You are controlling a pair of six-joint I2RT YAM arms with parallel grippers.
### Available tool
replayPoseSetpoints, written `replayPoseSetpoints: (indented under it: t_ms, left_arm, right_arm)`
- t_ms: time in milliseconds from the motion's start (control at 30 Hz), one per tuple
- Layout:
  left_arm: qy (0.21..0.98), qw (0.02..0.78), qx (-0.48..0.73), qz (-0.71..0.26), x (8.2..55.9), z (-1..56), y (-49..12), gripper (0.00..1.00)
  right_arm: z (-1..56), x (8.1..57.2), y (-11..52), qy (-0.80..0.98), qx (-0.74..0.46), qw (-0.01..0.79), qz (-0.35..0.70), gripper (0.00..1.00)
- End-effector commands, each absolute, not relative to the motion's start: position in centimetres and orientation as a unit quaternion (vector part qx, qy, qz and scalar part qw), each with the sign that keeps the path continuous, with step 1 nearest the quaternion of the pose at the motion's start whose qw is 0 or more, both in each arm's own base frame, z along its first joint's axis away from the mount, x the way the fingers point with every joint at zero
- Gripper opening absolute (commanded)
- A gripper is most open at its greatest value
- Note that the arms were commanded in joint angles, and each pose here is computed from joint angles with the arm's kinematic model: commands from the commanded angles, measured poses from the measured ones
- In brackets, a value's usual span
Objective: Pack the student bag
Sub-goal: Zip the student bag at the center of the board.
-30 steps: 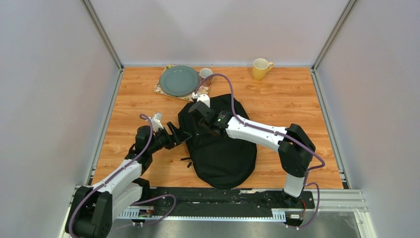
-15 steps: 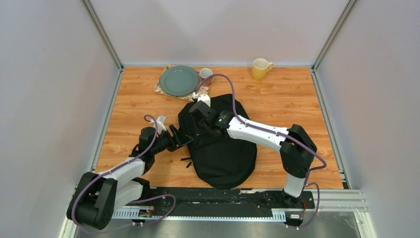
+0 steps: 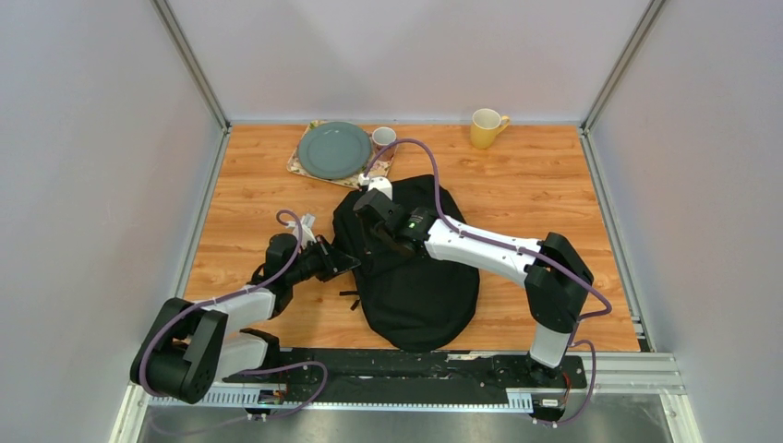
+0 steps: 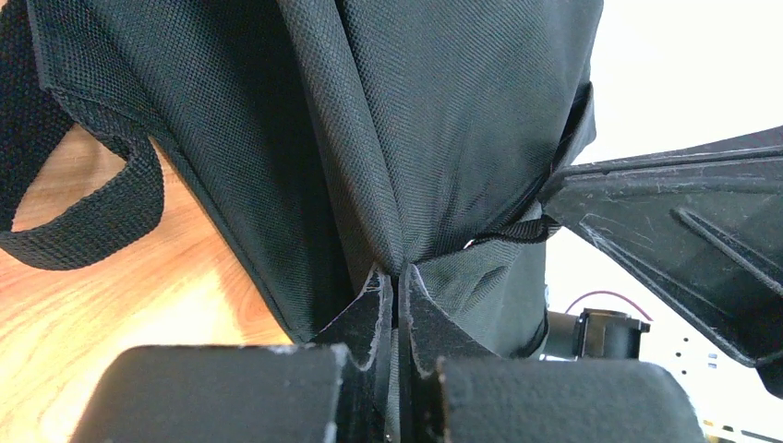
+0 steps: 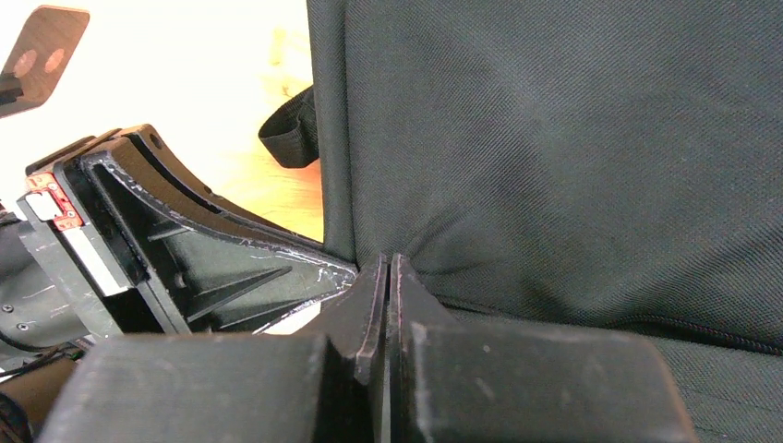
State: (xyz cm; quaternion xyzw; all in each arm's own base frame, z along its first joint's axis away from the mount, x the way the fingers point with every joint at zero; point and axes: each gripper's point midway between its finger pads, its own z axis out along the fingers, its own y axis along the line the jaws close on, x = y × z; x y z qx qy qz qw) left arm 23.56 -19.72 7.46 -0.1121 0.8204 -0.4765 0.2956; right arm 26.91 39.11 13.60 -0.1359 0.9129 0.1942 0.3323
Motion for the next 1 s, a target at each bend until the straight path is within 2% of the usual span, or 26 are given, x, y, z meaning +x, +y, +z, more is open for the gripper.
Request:
replayPoseSetpoints:
  t_ms: [0, 967]
  left_arm:
    - [0.803, 0.32, -0.079, -0.497, 24.3, 9.4, -20.6, 0.0]
    - [0.818, 0.368, -0.028, -0.442, 23.9, 10.4, -19.1, 0.0]
  right_arm:
    - [15.6, 27.2, 39.3, 0.901, -0.128, 0.357, 0.21, 0.0]
    - [16.6, 29.1, 33.1, 0.901, -0.088, 0.398, 0.15, 0.0]
